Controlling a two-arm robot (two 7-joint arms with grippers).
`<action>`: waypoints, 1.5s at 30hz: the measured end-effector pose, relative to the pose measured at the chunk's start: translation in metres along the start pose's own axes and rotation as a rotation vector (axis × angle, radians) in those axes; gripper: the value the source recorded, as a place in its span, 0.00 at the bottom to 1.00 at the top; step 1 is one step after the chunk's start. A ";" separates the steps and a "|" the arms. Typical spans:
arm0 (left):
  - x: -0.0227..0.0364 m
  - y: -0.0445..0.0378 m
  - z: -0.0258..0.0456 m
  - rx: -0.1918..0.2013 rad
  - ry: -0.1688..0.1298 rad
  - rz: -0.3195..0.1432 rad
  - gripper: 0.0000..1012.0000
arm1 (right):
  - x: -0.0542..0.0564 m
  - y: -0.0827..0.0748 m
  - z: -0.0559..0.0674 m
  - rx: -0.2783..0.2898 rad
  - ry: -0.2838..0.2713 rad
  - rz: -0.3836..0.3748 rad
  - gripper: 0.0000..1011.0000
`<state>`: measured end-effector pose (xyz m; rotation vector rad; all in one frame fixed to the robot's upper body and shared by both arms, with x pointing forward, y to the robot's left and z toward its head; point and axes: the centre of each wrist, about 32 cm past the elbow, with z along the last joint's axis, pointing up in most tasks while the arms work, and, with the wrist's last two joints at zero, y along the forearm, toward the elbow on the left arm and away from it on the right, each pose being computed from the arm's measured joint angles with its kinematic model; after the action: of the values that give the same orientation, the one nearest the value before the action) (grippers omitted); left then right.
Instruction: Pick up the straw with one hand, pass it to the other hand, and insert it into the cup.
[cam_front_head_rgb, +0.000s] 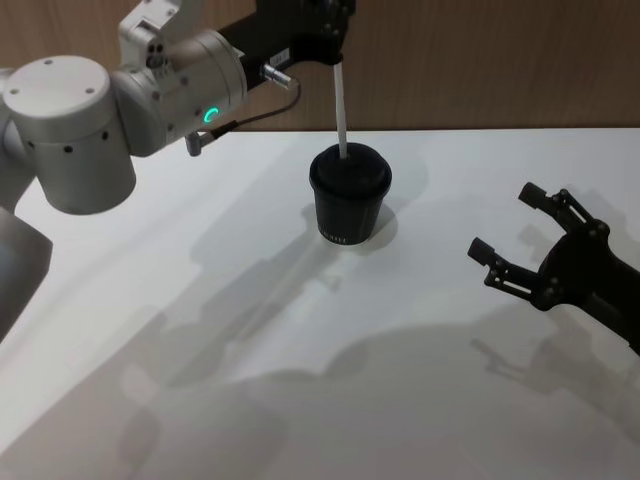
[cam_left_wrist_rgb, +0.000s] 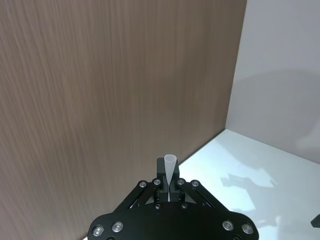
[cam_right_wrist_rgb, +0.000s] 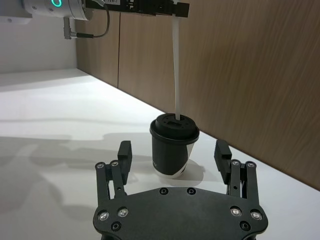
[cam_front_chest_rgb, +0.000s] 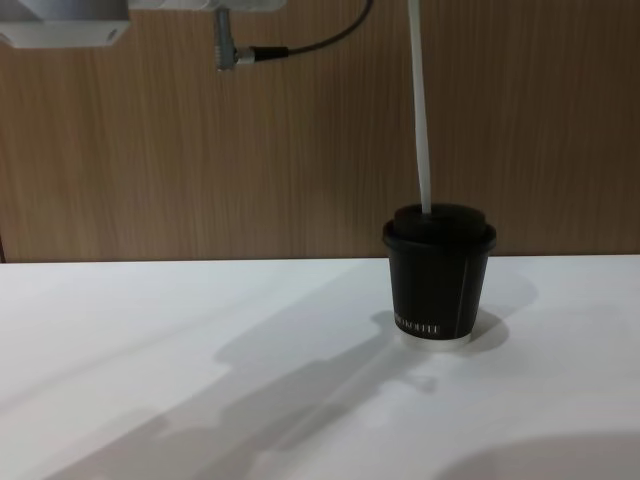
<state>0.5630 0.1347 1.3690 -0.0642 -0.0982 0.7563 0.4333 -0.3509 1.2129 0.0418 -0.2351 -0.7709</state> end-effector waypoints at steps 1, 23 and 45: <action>-0.0001 -0.0004 0.0001 0.003 0.000 -0.002 0.01 | 0.000 0.000 0.000 0.000 0.000 0.000 0.99; -0.0039 -0.0082 -0.0038 0.056 -0.027 0.003 0.02 | 0.000 0.000 0.000 0.000 0.000 0.000 0.99; -0.0047 -0.0103 -0.0054 0.065 -0.036 0.010 0.67 | 0.000 0.000 0.000 0.000 0.000 0.000 0.99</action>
<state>0.5672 0.1238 1.3643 0.0113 -0.1078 0.7700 0.4334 -0.3509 1.2130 0.0417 -0.2351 -0.7709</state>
